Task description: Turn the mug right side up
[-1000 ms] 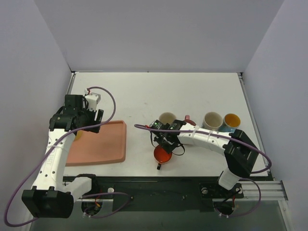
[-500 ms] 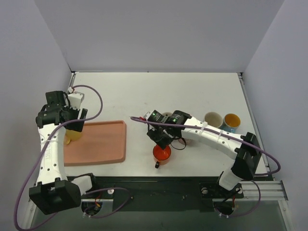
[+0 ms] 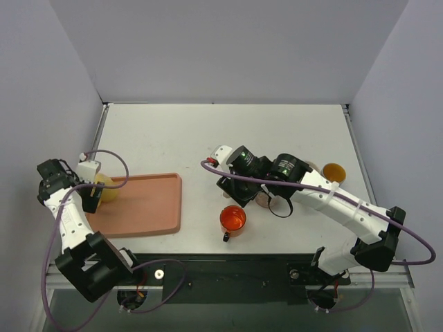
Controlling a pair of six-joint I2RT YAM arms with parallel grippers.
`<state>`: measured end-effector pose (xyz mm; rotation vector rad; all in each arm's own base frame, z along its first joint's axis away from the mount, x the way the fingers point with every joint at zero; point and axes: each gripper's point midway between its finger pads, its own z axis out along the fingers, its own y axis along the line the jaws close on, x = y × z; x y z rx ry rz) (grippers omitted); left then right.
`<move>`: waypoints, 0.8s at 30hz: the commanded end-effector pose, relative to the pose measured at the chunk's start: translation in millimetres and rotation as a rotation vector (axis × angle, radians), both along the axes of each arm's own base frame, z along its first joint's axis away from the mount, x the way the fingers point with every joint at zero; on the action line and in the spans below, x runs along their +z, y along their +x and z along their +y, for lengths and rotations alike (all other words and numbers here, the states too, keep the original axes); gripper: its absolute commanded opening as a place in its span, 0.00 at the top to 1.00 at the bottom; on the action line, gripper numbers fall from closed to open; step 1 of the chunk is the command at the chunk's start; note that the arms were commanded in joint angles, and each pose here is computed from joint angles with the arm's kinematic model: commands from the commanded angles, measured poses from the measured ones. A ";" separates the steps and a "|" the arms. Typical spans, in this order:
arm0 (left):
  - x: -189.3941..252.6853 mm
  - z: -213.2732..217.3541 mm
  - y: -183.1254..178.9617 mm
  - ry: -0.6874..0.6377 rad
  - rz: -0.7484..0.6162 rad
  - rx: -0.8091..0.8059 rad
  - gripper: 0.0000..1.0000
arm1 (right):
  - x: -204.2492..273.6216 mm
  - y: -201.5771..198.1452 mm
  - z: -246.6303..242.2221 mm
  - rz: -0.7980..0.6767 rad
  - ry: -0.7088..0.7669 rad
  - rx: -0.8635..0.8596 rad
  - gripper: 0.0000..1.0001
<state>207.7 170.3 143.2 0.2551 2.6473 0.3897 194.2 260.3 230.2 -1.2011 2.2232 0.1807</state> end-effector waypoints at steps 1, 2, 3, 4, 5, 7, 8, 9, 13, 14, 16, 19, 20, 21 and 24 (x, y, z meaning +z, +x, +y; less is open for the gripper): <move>-4.4 31.9 28.7 0.094 -0.117 -0.094 0.18 | -1.3 0.6 -9.1 -0.013 -0.047 -0.004 0.53; -11.3 35.2 31.2 0.069 -0.110 -0.094 0.20 | -2.6 0.1 -9.7 -0.013 -0.046 -0.006 0.53; -6.4 36.8 37.0 0.044 -0.147 -0.109 0.20 | -1.6 0.5 -9.1 -0.015 -0.035 -0.010 0.52; -13.2 37.1 39.3 0.012 -0.140 -0.117 0.24 | -4.1 0.3 -9.3 -0.012 -0.037 -0.011 0.52; -13.7 34.5 43.0 -0.014 -0.154 -0.150 0.26 | -3.4 0.0 -7.0 -0.014 -0.026 -0.013 0.53; -22.0 26.1 47.1 -0.055 -0.154 -0.206 0.32 | -5.7 0.2 -7.6 -0.011 -0.030 -0.021 0.53; -24.8 23.5 48.1 -0.059 -0.155 -0.233 0.35 | -6.0 0.6 -7.7 -0.014 -0.032 -0.026 0.52; -29.9 16.2 49.3 -0.087 -0.164 -0.254 0.35 | -5.3 1.6 -7.8 -0.016 -0.029 -0.033 0.53; -37.3 1.3 53.0 -0.113 -0.178 -0.299 0.36 | -3.0 3.3 -5.3 -0.024 -0.026 -0.035 0.53; -40.3 -0.6 54.7 -0.114 -0.175 -0.308 0.36 | -2.4 3.3 -4.5 -0.024 -0.025 -0.034 0.53; -45.3 -0.5 57.3 -0.114 -0.156 -0.315 0.36 | -2.0 3.2 -1.5 -0.023 -0.022 -0.029 0.53; -55.1 3.2 60.5 -0.138 -0.124 -0.298 0.36 | -1.1 3.3 2.7 -0.019 -0.013 -0.043 0.53; -54.0 5.7 63.7 -0.135 -0.129 -0.290 0.39 | -1.5 3.3 3.4 -0.019 -0.014 -0.043 0.53; -58.6 6.5 65.1 -0.144 -0.119 -0.285 0.40 | -1.1 3.3 3.8 -0.019 -0.014 -0.041 0.53; -63.2 4.9 71.9 -0.164 -0.111 -0.274 0.52 | -1.3 4.8 4.8 -0.019 -0.016 -0.044 0.53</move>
